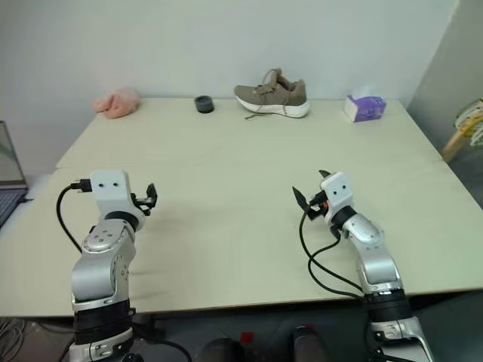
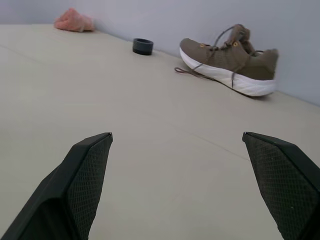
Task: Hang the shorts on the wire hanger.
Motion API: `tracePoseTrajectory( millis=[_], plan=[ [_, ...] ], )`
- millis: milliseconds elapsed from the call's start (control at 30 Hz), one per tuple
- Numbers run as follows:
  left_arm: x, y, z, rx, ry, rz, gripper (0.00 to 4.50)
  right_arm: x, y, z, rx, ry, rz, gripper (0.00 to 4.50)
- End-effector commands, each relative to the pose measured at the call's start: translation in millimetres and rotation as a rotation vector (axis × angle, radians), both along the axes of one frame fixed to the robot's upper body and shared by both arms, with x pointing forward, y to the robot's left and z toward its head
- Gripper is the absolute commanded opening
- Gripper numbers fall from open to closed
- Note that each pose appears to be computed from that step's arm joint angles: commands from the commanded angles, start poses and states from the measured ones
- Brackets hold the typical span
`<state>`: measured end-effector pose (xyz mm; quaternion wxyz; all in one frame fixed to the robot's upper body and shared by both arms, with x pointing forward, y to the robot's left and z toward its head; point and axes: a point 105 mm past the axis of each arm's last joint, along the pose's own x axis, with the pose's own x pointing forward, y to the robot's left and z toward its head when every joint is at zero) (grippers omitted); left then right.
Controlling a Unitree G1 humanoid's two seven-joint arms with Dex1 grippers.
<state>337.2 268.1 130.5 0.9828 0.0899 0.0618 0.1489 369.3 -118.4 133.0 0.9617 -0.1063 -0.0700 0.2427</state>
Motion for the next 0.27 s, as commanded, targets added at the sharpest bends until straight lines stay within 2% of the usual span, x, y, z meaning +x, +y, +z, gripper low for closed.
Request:
tracePoseTrajectory(
  millis=[33,267],
  plan=[
    [0,-7,15,0.061,-0.062,-0.029,3.5,8,-7,4,0.005,-0.015,-0.057,4.45],
    [3,-20,10,0.019,-0.077,-0.126,3.5,9,-8,1,-0.01,-0.006,-0.051,4.45]
  ],
)
